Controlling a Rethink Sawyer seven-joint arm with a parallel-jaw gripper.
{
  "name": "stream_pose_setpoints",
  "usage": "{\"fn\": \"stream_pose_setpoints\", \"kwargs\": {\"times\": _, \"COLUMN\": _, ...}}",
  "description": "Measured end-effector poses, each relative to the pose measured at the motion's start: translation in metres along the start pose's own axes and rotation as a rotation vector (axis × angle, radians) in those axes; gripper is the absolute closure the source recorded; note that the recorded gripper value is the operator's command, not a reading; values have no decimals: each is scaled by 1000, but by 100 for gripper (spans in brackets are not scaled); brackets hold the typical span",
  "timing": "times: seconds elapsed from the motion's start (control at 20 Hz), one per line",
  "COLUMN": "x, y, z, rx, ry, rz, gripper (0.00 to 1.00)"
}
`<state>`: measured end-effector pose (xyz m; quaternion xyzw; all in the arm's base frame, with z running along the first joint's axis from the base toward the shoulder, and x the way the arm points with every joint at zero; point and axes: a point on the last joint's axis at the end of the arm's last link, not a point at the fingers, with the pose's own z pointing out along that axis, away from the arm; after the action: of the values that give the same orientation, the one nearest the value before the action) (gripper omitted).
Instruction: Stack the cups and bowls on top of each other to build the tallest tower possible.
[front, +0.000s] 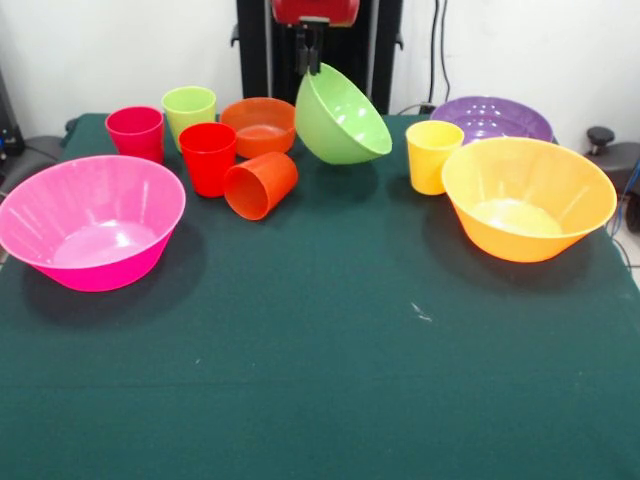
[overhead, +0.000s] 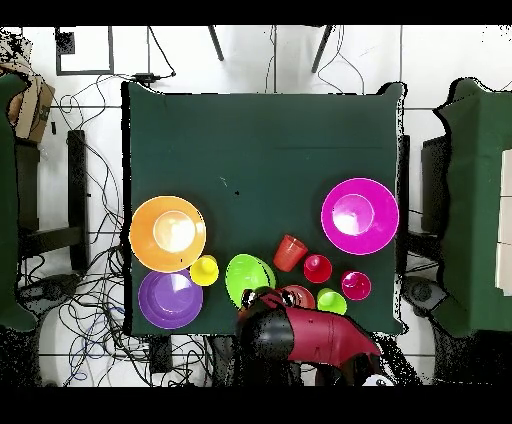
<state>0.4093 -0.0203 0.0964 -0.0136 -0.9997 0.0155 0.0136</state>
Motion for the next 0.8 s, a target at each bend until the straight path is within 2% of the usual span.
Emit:
{"fn": "stream_pose_setpoints", "kwargs": {"times": 0.55, "x": -26, "y": 11, "z": 26, "rx": -46, "ry": 5, "rz": -25, "gripper": 100}}
{"fn": "stream_pose_setpoints", "kwargs": {"times": 0.8, "x": -51, "y": 5, "z": 36, "rx": -52, "ry": -22, "rz": -22, "gripper": 100}}
